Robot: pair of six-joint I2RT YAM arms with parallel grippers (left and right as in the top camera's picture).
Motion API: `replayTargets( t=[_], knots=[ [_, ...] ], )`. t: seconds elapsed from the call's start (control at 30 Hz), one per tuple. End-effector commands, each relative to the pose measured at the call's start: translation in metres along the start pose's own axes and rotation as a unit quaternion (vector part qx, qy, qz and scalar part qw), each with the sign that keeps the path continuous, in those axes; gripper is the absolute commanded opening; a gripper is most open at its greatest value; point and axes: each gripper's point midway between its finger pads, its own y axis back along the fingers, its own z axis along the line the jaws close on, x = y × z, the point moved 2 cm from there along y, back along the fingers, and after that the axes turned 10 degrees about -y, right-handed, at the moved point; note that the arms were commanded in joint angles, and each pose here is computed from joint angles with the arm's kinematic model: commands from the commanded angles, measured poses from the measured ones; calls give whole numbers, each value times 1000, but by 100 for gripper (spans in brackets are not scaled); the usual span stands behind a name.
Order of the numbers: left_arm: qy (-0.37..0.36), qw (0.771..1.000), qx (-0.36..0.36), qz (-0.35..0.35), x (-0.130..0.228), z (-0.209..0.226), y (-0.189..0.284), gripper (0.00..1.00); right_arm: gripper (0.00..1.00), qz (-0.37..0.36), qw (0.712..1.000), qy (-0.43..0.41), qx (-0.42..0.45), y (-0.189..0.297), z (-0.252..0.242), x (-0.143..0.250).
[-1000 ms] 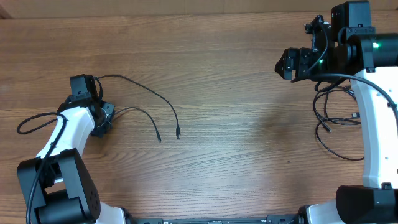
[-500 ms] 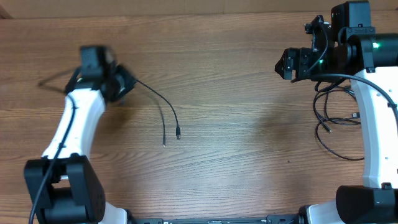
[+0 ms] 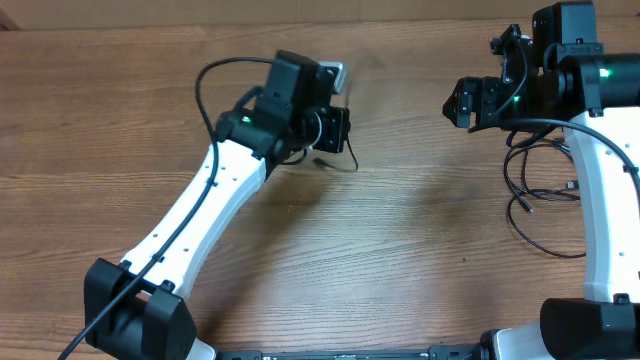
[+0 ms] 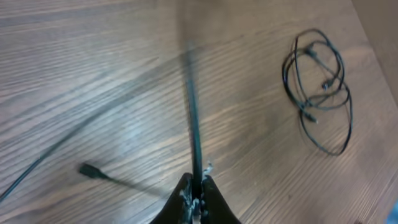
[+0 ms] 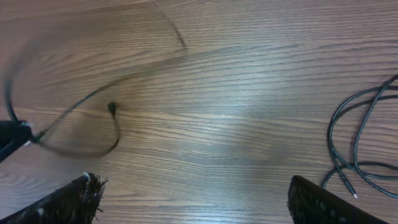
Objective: Untangle cables
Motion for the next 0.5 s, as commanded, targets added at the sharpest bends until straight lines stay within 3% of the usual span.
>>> replayTargets(
  t=[0.0, 0.13, 0.3, 0.47],
  knots=[
    [-36, 999, -6, -23, -13, -1, 21, 9, 95, -4, 1000, 4, 8, 1, -2, 0],
    [-22, 998, -42, -29, -14, 18, 42, 16, 95, -4, 1000, 4, 8, 1, -2, 0],
    [-1, 998, -60, -22, -7, 31, 62, 75, 99, 3, 1000, 6, -20, 1, 8, 2],
    [25, 990, -136, 12, 12, 61, 74, 75, 99, 17, 998, 13, -52, -2, 23, 8]
  ],
)
